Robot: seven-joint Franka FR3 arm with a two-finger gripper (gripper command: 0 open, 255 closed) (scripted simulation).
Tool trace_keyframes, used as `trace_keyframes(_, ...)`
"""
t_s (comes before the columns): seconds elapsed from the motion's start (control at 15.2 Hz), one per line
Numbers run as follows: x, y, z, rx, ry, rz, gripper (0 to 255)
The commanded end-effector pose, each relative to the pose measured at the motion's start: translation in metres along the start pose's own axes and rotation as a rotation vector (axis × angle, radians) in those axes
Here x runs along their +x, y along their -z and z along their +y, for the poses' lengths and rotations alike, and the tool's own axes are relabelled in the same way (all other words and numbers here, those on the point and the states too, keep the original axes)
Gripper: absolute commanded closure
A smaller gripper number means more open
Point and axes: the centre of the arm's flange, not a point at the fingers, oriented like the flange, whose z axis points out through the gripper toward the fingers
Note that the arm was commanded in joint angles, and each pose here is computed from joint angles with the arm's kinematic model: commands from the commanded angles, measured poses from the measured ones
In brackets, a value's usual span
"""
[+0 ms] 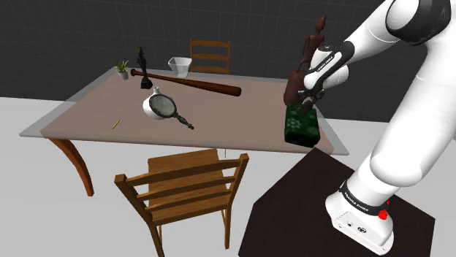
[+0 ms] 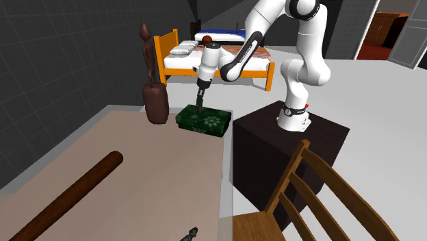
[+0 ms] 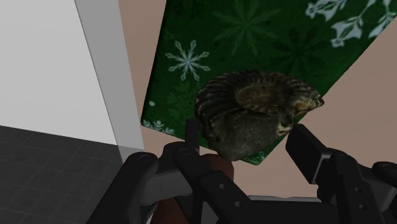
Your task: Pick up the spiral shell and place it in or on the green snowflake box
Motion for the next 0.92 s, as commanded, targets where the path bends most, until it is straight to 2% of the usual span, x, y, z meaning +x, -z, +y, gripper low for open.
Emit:
trace_keyframes(0.0, -0.003, -0.01, -0.002, 0.0, 0.0, 0.001, 255)
trace_keyframes(0.66, -0.018, -0.059, -0.011, 0.0, 0.0, 0.001, 255)
trace_keyframes(0.86, -0.018, -0.059, -0.011, 0.0, 0.0, 0.001, 255)
